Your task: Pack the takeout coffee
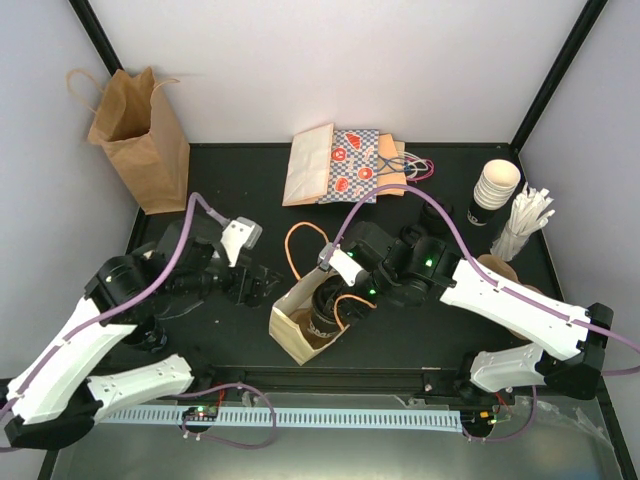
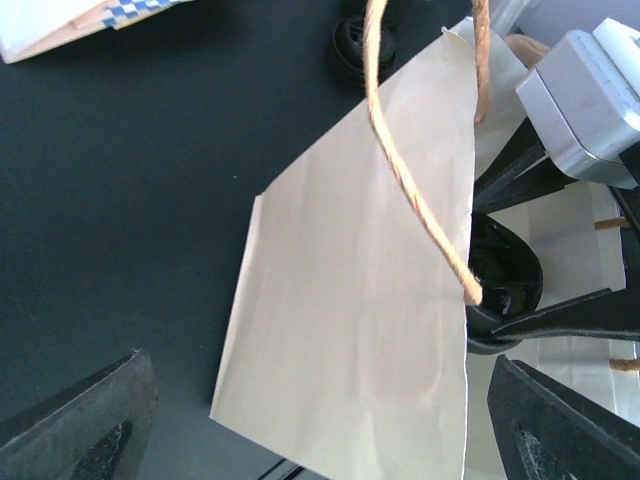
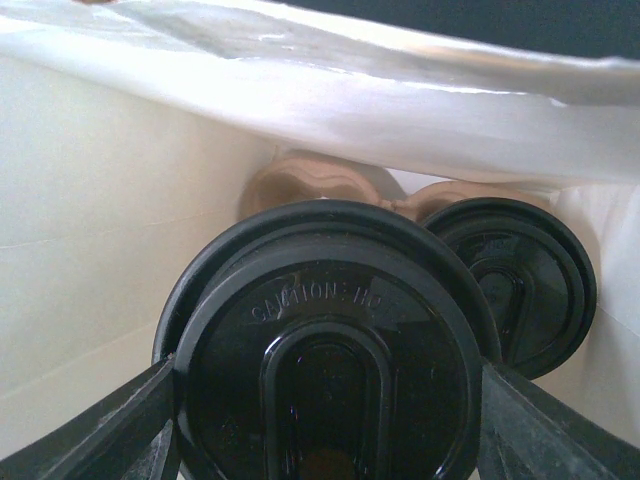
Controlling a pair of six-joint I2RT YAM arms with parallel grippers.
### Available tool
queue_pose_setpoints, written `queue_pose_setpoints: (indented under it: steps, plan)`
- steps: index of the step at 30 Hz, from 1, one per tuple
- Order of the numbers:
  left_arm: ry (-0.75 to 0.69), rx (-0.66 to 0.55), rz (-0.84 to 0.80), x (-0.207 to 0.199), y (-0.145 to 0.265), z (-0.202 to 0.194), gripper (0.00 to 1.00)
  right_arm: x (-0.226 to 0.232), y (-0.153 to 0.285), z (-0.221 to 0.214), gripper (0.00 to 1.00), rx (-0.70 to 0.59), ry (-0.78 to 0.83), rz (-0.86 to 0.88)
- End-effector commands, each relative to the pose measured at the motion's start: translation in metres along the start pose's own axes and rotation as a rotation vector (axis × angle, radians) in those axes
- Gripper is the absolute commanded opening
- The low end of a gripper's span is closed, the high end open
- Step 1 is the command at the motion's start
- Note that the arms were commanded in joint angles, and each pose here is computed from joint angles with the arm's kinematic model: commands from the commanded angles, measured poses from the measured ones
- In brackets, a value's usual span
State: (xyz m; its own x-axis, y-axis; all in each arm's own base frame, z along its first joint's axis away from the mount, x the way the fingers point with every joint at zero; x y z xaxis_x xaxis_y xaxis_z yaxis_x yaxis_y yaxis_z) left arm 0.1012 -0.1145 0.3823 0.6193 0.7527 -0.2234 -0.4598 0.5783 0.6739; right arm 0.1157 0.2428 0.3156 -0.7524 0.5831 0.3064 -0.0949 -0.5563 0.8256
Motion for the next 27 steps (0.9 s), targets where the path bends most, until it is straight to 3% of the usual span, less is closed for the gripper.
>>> queue_pose_setpoints:
  steps: [1, 10, 27]
  plan:
    - [-0.048, 0.01, -0.086, -0.008, -0.014, 0.011, 0.91, 0.004, 0.008, 0.003, 0.45, -0.041, 0.027, 0.0]
    - [-0.13, 0.03, -0.323, -0.026, -0.029, 0.019, 0.76, 0.003, 0.009, 0.004, 0.45, -0.049, 0.029, -0.008]
    - [-0.209, 0.139, -0.234, -0.034, -0.052, 0.019, 0.5, 0.004, 0.012, 0.008, 0.45, -0.067, 0.028, -0.013]
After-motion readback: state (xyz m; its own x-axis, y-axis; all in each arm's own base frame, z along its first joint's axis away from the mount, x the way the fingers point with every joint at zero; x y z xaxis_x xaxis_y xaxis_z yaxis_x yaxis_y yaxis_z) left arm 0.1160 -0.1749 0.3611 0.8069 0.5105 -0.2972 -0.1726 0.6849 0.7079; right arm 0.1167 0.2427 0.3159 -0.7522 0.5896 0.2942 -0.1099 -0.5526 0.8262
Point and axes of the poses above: each gripper's point midway between its finger pads, its own y axis back along the fingers, its own x axis along the line the jaws close on, z = x × y, the point moved 10 cm from there along y, back along the fingers, and after that the axes turned 10 degrees about -y, right-handed, at the moved point
